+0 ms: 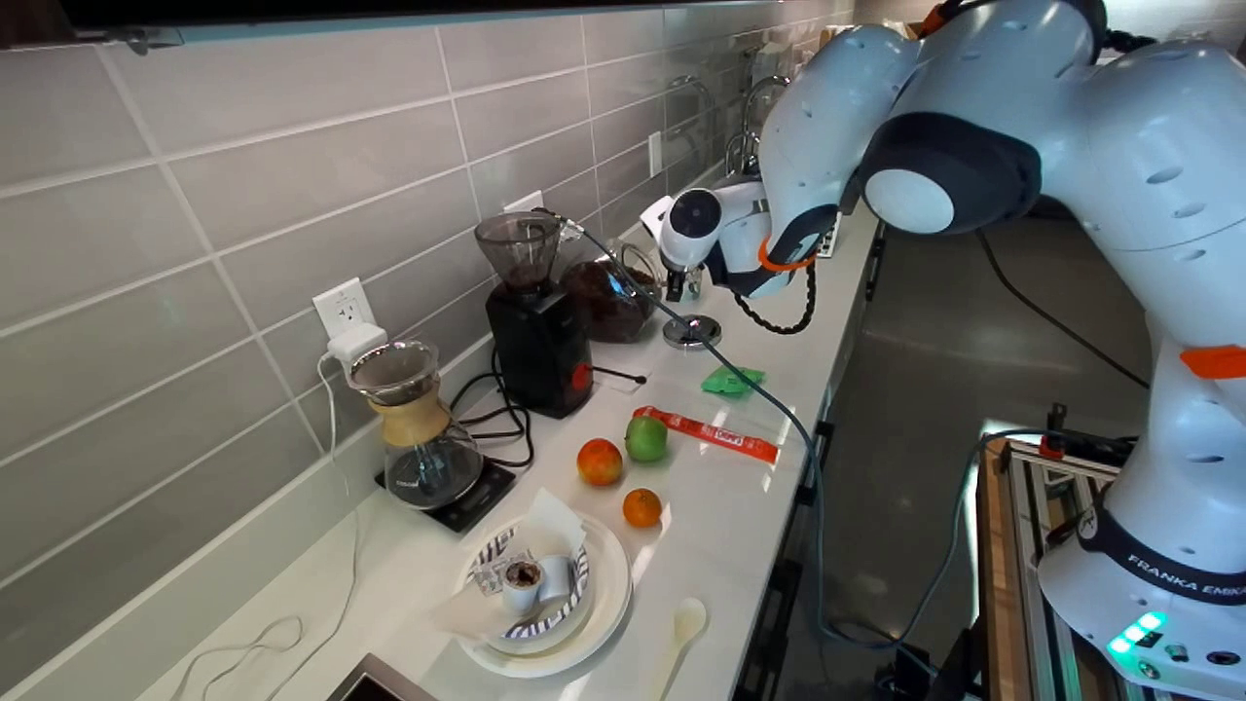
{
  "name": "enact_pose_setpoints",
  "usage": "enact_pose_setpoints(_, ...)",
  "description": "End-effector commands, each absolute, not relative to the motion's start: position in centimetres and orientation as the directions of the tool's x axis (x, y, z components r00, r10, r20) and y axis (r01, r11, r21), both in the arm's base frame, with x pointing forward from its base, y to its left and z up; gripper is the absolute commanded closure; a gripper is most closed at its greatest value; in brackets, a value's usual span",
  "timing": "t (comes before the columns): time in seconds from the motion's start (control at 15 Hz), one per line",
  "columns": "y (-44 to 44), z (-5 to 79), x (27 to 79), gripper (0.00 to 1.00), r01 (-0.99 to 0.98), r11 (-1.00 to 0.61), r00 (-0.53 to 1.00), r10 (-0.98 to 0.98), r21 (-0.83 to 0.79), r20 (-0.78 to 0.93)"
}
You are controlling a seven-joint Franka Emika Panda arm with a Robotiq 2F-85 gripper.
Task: Transfer a spoonful of contents from the container into the cup
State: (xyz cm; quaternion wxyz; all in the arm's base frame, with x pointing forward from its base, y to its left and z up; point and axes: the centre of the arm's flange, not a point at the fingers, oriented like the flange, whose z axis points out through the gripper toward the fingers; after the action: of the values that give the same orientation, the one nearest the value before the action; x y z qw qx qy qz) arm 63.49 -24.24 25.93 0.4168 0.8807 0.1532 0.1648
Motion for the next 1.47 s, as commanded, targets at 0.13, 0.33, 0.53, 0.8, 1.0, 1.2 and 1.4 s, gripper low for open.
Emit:
enact_pose_setpoints(0.13, -24.6, 22.6, 64.3, 0.0, 0.097, -0.546, 0.895, 0.413, 0.832, 0.167)
enact_pose_setpoints(0.33, -24.8, 22.0, 64.8, 0.0, 0.075, -0.524, 0.899, 0.403, 0.848, 0.17)
enact_pose_setpoints(0.53, -24.9, 21.3, 65.3, 0.02, 0.063, -0.5, 0.9, 0.403, 0.864, 0.168)
enact_pose_setpoints(0.8, -25.0, 20.7, 65.5, 0.33, 0.059, -0.473, 0.901, 0.404, 0.879, 0.157)
enact_pose_setpoints(1.0, -24.9, 20.5, 65.6, 0.52, 0.062, -0.46, 0.902, 0.406, 0.886, 0.147)
enact_pose_setpoints(1.2, -24.8, 20.3, 65.6, 0.29, 0.068, -0.449, 0.902, 0.409, 0.891, 0.138)
enact_pose_setpoints(1.4, -24.6, 20.1, 65.6, 0.12, 0.073, -0.443, 0.902, 0.411, 0.894, 0.13)
